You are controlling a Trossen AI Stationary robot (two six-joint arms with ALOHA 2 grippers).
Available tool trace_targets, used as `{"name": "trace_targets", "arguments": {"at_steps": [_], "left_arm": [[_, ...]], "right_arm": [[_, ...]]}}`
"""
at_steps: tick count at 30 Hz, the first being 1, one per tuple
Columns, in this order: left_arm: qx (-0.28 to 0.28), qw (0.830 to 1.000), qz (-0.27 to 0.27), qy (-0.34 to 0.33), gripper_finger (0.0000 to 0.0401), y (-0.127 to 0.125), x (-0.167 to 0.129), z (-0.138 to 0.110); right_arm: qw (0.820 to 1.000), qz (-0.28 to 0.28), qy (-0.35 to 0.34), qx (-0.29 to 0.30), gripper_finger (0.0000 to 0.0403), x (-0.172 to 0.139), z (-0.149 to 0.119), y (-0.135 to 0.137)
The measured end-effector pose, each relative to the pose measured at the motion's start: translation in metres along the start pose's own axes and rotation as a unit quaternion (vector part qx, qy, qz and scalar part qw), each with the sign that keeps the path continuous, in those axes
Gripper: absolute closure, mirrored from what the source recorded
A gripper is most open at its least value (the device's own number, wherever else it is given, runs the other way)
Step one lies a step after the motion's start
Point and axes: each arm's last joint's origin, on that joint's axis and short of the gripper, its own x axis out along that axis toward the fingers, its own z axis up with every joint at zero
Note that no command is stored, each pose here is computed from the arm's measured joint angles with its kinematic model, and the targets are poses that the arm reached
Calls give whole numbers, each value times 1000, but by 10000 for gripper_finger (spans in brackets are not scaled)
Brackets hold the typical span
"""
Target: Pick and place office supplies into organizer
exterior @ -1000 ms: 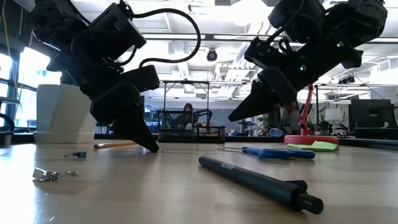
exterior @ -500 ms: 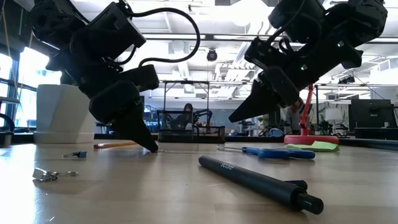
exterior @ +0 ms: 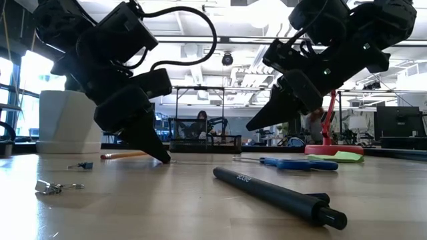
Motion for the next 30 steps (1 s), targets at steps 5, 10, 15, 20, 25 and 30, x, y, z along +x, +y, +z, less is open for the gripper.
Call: {"name": "trace_targets", "arguments": {"at_steps": [5,10,15,20,25,30], "left_arm": [[6,1000,-18,1,345,2,-3,3],[10,1000,-19,-8,333,2,-4,5],[35,999,-20,-31,329,-3,-5,21],[92,995,0,-35,336,-5,-8,52],[125,990,66,-25,336,17,-15,97],[116,985,125,-32,333,66,-20,126]], "right_arm": [[1000,10,-18,5,292,-9,8,3],[999,8,-35,-1,292,-24,17,6],[999,6,-50,-1,292,-38,24,8],[998,23,-58,5,292,-50,29,13],[998,42,-48,9,292,-60,26,22],[999,40,-28,14,292,-63,20,29]]}}
